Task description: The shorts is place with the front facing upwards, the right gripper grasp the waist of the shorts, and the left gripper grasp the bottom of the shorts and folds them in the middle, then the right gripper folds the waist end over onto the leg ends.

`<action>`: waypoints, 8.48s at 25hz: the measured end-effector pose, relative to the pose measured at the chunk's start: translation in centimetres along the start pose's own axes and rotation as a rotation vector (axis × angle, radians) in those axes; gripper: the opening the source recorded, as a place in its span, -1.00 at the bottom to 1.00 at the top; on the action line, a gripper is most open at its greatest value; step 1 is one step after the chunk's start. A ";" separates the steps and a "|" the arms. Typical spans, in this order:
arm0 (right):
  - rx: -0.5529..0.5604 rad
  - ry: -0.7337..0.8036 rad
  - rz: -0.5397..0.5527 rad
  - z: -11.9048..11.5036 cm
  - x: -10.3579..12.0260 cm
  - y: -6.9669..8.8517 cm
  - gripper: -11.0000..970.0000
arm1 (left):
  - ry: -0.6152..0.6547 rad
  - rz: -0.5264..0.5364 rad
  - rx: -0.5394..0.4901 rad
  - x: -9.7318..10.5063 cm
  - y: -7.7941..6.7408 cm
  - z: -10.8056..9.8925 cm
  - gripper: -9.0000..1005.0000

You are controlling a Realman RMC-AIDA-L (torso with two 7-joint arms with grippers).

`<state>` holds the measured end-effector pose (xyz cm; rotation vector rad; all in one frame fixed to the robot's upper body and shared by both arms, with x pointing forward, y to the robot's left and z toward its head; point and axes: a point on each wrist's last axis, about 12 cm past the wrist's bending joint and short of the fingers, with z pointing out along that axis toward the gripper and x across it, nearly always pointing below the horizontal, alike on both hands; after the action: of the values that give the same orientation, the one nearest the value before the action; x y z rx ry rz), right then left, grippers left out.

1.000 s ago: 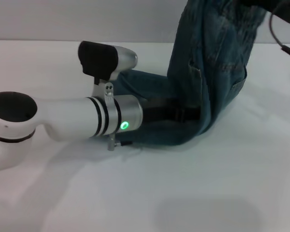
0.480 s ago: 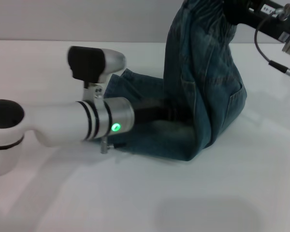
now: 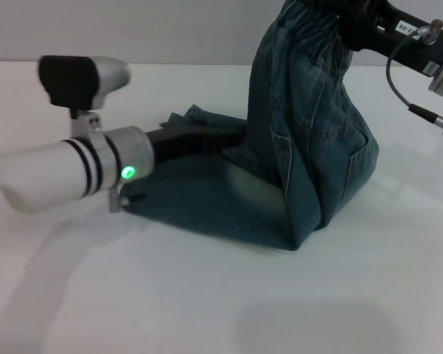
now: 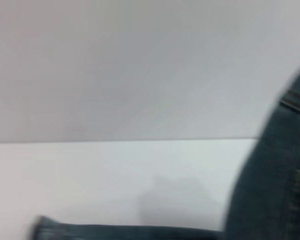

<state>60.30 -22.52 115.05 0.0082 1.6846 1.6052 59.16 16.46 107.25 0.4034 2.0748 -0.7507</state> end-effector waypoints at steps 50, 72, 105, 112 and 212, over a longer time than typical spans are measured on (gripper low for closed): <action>0.997 -0.047 -0.913 0.7 -0.7 -5.8 0.41 | -0.193 0.011 -0.364 -2.3 7.4 -5.1 0.58; 0.678 -0.339 -1.140 -1.2 12.9 -4.4 -0.06 | -0.228 0.036 -0.336 -3.5 6.4 -4.8 0.57; 0.393 0.125 -0.967 -0.8 22.9 -3.7 -0.98 | -0.229 0.032 -0.303 -3.1 5.5 -4.6 0.55; 0.453 0.125 -0.916 -2.1 22.8 -4.6 -0.98 | -0.227 0.028 -0.306 -2.8 5.6 -4.8 0.55; 0.994 -0.384 -0.957 -13.4 16.2 -6.7 -0.96 | -0.664 0.576 -0.595 -17.7 -0.3 -10.4 0.54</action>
<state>45.35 -26.88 99.37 0.0064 1.6129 0.0010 62.54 22.79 126.47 0.3251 1.3509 0.0965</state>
